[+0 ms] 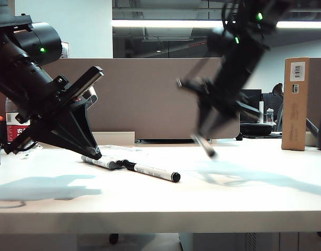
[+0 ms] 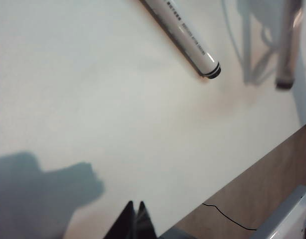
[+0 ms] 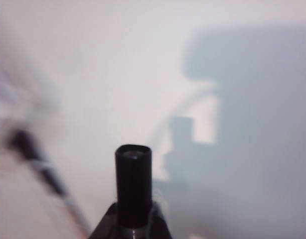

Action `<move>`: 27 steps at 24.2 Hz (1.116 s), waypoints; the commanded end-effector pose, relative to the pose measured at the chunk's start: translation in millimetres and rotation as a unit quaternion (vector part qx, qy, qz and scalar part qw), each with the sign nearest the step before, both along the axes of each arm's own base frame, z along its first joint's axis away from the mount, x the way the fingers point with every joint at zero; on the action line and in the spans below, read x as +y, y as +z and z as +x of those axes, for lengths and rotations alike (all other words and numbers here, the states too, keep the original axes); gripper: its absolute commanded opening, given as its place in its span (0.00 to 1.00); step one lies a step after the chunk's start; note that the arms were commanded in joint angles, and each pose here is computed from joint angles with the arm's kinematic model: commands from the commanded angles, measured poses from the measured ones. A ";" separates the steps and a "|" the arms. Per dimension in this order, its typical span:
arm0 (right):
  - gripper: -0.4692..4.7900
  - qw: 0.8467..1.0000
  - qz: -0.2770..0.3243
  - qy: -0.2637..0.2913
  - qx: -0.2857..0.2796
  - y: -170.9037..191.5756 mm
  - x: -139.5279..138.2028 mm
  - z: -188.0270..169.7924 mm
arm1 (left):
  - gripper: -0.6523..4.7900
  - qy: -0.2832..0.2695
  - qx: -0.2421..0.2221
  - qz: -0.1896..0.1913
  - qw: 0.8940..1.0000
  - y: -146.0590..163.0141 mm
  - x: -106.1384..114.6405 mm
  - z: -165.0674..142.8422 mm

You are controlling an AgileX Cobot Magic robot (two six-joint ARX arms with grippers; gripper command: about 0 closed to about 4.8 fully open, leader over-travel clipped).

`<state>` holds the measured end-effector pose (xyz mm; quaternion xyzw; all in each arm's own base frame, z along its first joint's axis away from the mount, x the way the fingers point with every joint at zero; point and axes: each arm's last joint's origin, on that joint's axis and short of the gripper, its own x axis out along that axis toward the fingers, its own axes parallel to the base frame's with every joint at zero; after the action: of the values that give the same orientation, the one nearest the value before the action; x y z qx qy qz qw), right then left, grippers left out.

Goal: Pick up the markers scattered on the table and put them into the packaging box, making sure the markers fit the shape of the box's grooves.

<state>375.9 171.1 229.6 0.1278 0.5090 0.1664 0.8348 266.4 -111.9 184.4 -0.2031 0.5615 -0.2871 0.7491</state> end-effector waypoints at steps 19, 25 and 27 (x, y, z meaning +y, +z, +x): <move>0.07 0.925 0.121 0.299 -0.202 9.2 108.1 101.1 | 0.12 -0.034 0.092 0.037 0.994 -7.1 6.8 -20.1; 0.07 0.914 0.120 0.296 -0.250 7.0 119.4 104.8 | 0.12 -0.038 0.100 0.044 0.993 -7.8 7.7 -22.2; 0.07 0.910 0.123 0.295 -0.264 9.6 123.4 104.2 | 0.12 -0.041 0.098 0.045 0.993 -7.8 7.7 -22.3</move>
<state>480.8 290.2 227.2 0.0281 0.2946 0.4879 0.8212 244.4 -104.4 175.5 -0.1787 0.6545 -0.2664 0.6846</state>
